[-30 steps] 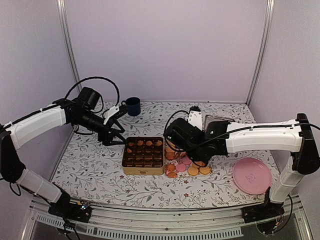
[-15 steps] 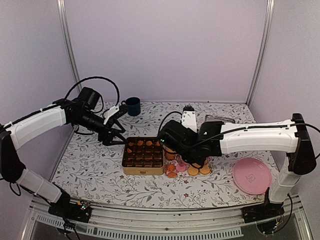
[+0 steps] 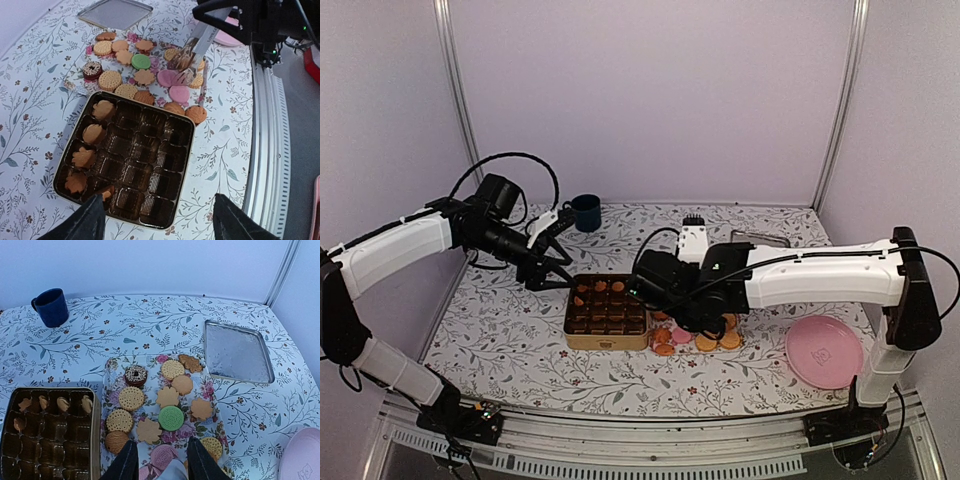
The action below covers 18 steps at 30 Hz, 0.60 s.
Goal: Pack the cookies
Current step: Pass from the right arm to the left
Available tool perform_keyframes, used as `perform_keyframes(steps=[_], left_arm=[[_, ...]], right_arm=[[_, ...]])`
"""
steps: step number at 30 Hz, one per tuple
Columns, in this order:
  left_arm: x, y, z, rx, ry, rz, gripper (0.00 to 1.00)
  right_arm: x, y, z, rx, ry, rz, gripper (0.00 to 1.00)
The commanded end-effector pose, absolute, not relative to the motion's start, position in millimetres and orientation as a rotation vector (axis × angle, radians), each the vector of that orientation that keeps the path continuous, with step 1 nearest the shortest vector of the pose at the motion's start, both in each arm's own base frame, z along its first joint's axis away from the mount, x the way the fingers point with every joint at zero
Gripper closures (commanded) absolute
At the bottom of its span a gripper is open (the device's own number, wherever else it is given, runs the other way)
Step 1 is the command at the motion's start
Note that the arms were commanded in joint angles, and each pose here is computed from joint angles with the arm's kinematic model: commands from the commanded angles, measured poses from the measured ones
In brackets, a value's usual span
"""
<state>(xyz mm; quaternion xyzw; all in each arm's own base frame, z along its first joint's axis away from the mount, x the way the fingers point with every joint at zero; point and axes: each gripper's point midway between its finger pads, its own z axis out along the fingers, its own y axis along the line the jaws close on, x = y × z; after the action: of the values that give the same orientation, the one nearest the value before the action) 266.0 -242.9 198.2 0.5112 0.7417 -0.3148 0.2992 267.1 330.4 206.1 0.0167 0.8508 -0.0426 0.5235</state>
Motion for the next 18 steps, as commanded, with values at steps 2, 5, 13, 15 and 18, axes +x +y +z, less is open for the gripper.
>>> perform_keyframes(steps=[2, 5, 13, 15, 18], left_arm=[[259.5, -250.9, 201.8, 1.370, 1.935, -0.907, 0.26], [254.3, -260.4, 201.8, 1.393, 1.921, -0.940, 0.26], [218.9, -302.9, 226.5, 1.496, 1.771, -1.216, 0.24], [212.2, -312.2, 224.0, 1.531, 1.748, -1.265, 0.23], [211.6, -323.5, 217.5, 1.563, 1.741, -1.302, 0.23]], right_arm=[[270.9, 330.8, 235.5, 0.084, 1.974, 0.007, 0.67], [275.7, 329.4, 242.7, 0.090, 1.973, 0.082, 0.68], [280.8, 349.3, 298.2, 0.053, 1.829, 0.576, 0.69], [277.5, 352.1, 312.1, 0.023, 1.782, 0.638, 0.70], [272.9, 361.0, 325.9, -0.045, 1.749, 0.695, 0.71]])
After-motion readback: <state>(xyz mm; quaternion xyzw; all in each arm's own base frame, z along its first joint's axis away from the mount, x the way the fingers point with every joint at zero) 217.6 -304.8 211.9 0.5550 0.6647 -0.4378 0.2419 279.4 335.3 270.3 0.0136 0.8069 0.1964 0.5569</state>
